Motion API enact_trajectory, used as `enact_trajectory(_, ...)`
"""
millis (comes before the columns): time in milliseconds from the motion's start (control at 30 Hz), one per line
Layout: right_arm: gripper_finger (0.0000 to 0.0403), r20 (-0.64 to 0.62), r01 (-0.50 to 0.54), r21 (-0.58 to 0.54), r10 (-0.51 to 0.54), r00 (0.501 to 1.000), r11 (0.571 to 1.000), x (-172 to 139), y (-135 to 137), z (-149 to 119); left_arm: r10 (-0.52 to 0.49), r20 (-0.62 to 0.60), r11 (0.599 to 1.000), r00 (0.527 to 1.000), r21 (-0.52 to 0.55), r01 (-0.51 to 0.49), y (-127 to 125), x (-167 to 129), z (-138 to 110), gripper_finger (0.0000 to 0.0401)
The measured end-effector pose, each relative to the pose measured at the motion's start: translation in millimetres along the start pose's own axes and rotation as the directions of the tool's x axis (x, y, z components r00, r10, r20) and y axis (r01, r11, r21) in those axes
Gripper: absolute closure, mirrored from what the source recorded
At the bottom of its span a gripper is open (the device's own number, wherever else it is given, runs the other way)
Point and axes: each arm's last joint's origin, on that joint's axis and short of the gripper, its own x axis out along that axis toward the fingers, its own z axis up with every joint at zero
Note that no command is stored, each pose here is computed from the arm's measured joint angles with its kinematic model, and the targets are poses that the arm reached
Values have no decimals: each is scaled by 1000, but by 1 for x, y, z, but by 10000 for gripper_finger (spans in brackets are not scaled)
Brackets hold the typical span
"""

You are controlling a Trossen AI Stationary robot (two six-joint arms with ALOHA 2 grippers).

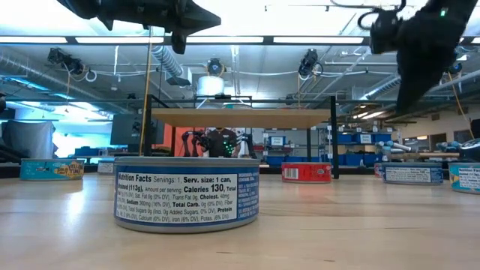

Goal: Stack canned seafood by type on shelf
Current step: Put the blue tuna can on the shelf

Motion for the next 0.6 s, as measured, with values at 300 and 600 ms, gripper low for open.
enact_trajectory(300,279,-137,187,-125,-203,970,974,40,7,1,-3,0,1000,1000,12,3,0,0,0,396)
enact_trajectory(600,272,-258,218,-55,-225,940,974,76,-10,4,-4,-3,1000,1000,13,4,0,0,0,396)
